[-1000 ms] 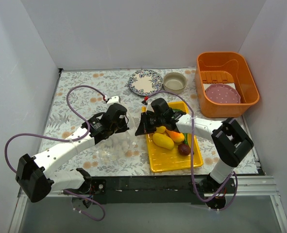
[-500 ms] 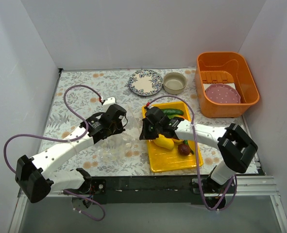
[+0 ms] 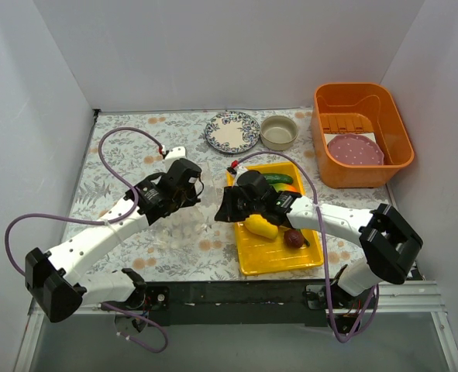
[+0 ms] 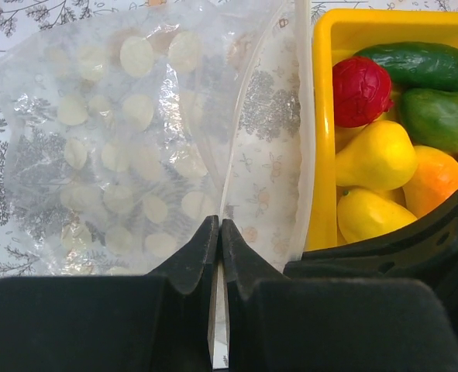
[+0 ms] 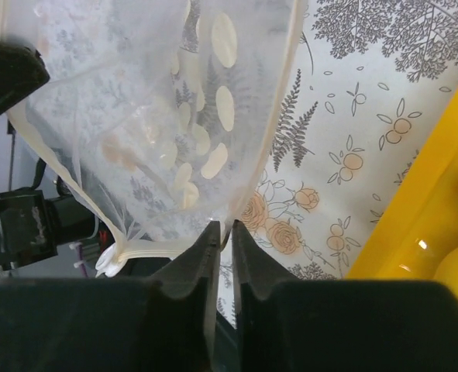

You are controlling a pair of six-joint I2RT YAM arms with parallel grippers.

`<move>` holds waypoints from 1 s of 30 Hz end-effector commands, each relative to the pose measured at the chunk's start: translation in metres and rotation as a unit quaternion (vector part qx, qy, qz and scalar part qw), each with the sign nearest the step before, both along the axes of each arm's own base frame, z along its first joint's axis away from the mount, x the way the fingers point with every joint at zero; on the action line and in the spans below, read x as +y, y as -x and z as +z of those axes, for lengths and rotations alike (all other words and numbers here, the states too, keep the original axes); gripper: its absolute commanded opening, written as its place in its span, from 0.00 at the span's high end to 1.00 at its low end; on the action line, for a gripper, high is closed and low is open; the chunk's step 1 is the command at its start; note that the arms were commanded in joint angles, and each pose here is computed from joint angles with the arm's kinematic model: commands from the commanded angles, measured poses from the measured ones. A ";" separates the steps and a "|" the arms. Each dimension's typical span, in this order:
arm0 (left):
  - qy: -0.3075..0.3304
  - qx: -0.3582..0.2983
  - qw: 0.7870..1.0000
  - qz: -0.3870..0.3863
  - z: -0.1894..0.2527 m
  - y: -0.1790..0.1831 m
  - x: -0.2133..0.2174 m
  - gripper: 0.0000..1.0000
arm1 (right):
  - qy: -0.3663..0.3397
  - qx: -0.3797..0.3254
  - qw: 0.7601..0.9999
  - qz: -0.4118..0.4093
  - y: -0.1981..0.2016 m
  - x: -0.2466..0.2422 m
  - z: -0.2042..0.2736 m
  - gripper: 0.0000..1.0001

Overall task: Place the food in the zip-top bag and seal the zipper
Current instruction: Open the zipper of the food storage bag at the center of the board, then pick up the fake fruit from the bin.

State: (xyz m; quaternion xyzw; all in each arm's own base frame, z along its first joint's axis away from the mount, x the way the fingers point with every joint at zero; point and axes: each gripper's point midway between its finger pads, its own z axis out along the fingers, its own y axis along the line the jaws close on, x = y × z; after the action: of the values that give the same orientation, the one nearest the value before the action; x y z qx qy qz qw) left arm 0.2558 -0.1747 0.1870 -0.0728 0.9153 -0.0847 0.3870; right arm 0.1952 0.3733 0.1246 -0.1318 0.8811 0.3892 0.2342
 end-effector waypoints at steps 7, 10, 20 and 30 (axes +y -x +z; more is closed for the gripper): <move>0.016 -0.025 0.997 -0.065 0.001 -0.005 -0.019 1.00 | 0.006 -0.083 0.996 -0.025 -0.011 -0.026 0.043 0.45; 0.022 -0.022 0.997 -0.075 -0.004 -0.001 -0.021 1.00 | 0.045 -0.101 0.992 -0.062 -0.022 -0.052 0.044 0.42; 0.047 -0.017 0.994 -0.096 -0.010 0.007 -0.028 1.00 | 0.194 -0.058 0.966 -0.161 -0.029 -0.166 0.000 0.36; 0.045 -0.009 0.993 -0.109 -0.015 0.007 -0.033 1.00 | 0.193 -0.026 0.966 -0.170 -0.005 -0.197 -0.024 0.36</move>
State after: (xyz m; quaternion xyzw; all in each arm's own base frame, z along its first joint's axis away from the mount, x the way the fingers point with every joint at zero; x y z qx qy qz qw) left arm 0.2470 -0.2035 0.1632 0.0030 0.9156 -0.1543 0.3713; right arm 0.2065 0.1836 0.1081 -0.0328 0.9380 0.1711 0.2998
